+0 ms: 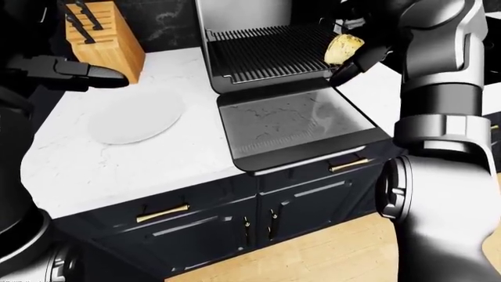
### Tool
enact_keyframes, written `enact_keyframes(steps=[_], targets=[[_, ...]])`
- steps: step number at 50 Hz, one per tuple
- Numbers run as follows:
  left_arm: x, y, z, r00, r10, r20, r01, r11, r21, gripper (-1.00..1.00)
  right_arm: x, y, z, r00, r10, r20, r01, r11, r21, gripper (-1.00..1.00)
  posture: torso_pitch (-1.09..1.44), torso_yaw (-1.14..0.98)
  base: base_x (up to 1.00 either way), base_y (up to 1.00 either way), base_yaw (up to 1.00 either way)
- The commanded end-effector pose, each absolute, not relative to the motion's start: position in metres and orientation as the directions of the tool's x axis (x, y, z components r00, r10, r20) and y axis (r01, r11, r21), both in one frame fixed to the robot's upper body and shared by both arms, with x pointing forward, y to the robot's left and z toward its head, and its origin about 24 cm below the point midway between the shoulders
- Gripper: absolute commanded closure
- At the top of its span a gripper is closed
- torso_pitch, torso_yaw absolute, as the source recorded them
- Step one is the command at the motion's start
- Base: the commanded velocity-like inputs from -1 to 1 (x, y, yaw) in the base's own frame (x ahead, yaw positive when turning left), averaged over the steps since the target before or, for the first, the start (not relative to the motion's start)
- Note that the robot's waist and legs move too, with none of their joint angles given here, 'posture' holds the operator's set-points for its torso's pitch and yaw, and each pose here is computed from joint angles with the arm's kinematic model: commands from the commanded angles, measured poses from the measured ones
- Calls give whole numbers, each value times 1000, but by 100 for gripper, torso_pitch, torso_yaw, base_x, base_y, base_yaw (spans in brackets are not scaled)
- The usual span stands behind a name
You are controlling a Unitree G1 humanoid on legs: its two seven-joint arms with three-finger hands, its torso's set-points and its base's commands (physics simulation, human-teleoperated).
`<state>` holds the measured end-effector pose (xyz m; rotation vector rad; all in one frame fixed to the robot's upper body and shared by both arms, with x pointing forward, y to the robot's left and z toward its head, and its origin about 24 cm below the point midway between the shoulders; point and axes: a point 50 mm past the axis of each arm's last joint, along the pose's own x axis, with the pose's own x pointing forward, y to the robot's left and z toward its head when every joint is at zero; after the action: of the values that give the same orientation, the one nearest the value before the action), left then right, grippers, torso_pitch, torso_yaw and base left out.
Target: Pick the scone from the rack and place it on the plate on the counter.
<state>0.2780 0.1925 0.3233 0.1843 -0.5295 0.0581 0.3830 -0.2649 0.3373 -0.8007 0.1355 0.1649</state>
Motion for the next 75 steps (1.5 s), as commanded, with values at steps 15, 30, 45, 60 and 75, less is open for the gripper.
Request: enact_keyframes(steps=[15,30,45,60,75], targets=[[271,192,339,818,6,575,-120,980,160,-100,374,-263,359,986,121,-118,-169,668,-724,-8,0,0,0,0,0],[271,193,338,817,13,577,-128,979,159,-100,372,-262,360,984,134,-121,-180,663,-727,40,0,0,0,0,0],[273,192,340,815,10,579,-125,979,160,-100,366,-264,381,990,127,-56,-126,654,-746,100,0,0,0,0,0],[272,192,341,814,12,581,-121,981,150,-100,350,-267,408,991,131,12,-78,654,-752,100,0,0,0,0,0],[271,191,339,821,5,571,-120,979,163,-100,336,-240,433,970,223,97,-85,686,-722,100,0,2,0,0,0]])
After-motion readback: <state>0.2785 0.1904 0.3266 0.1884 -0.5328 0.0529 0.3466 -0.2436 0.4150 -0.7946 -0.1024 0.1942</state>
